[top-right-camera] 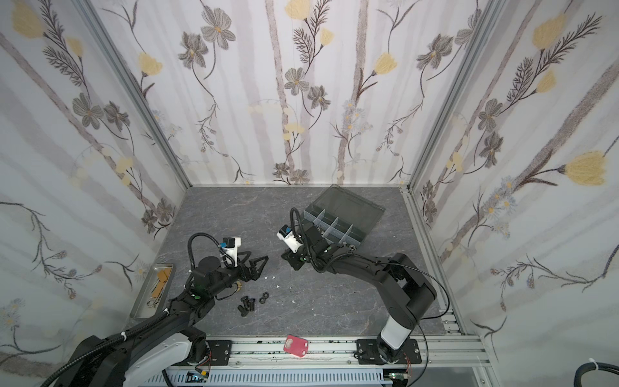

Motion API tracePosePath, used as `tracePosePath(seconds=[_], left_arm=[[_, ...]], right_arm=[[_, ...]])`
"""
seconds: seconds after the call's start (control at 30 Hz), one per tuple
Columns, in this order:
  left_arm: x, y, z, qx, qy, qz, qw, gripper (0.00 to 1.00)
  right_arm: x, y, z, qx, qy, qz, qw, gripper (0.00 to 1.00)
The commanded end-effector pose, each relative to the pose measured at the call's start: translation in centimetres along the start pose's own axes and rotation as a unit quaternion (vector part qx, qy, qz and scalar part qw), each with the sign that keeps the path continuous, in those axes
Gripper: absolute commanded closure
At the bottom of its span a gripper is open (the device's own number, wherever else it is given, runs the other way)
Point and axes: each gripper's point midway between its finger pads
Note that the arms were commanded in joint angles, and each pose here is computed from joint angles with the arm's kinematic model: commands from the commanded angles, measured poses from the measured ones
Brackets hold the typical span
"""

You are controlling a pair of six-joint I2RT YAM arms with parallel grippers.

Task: Sort the screws and nuts into containers
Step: Pick up the nut from the bottom-center of the table, then place the nut into the container.

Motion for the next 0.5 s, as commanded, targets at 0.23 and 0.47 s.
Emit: tracePosePath(seconds=[0.23, 0.47], left_arm=[[3.4, -3.3, -7.0, 0.138, -0.099, 0.089, 0.982, 0.00], [3.3, -3.4, -5.9, 0.099, -0.111, 0.090, 0.985, 0.00]], right_arm=[[6.1, 7.2, -11.3, 0.177, -0.169, 0.068, 0.967, 0.89], [9.5, 7.7, -13.7, 0.225, -0.212, 0.090, 0.947, 0.86]])
Point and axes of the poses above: each gripper's point midway between its finger pads, its own y axis back along the fingers, its own z axis along the line the jaws close on, x = y × z, and after that the axes turned 9 degrees about y, right-handed
